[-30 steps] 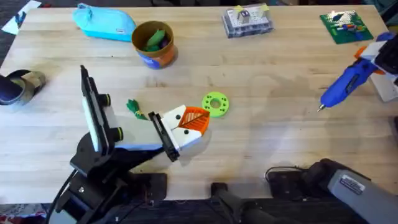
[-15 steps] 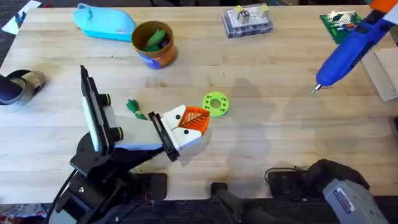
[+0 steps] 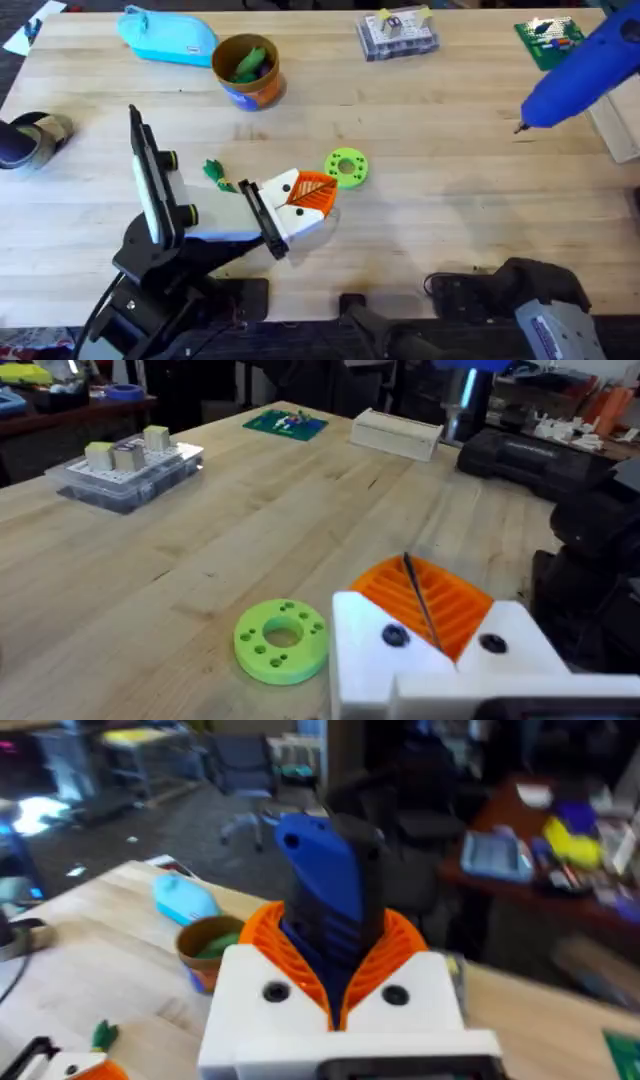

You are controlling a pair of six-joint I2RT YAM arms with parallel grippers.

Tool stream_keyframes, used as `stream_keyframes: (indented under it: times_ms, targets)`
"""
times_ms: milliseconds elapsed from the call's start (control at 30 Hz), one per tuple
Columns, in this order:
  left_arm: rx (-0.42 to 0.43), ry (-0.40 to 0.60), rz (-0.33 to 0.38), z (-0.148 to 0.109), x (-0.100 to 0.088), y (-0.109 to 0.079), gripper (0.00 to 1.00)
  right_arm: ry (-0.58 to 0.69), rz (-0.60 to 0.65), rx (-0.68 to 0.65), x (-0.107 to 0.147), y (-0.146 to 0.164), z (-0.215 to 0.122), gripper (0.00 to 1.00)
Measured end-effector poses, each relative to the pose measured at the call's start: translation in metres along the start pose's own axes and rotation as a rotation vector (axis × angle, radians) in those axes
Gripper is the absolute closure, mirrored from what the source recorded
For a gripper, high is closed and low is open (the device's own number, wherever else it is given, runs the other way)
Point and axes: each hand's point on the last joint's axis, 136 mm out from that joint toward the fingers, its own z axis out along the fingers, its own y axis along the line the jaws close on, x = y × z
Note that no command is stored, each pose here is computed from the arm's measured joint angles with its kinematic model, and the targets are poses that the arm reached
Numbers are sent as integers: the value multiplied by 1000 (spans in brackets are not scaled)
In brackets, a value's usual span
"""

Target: Pick up the gripper from the table and insert it into the empty holder that is missing its gripper. Then pick up a screw, insert it into the mounting hole, and use the screwdriver to tighten it. Finally, clean up the table by picking up the vegetable and placing it into the bucket.

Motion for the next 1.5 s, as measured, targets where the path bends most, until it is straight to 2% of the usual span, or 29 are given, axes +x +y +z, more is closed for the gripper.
stream_keyframes:
  times_ms: [233,433,767,1167,1500]
  targets:
    - [0,0,0,0,0,0,987,-118,-14,-285,7,43,23,978]
    - [0,0,0,0,0,0,987,-125,64,-456,18,79,42,978]
    - [0,0,0,0,0,0,987,-181,121,-749,11,159,65,978]
    - [0,0,0,0,0,0,987,-171,195,-896,18,207,76,978]
    - [0,0,0,0,0,0,987,-108,235,-941,37,227,86,978]
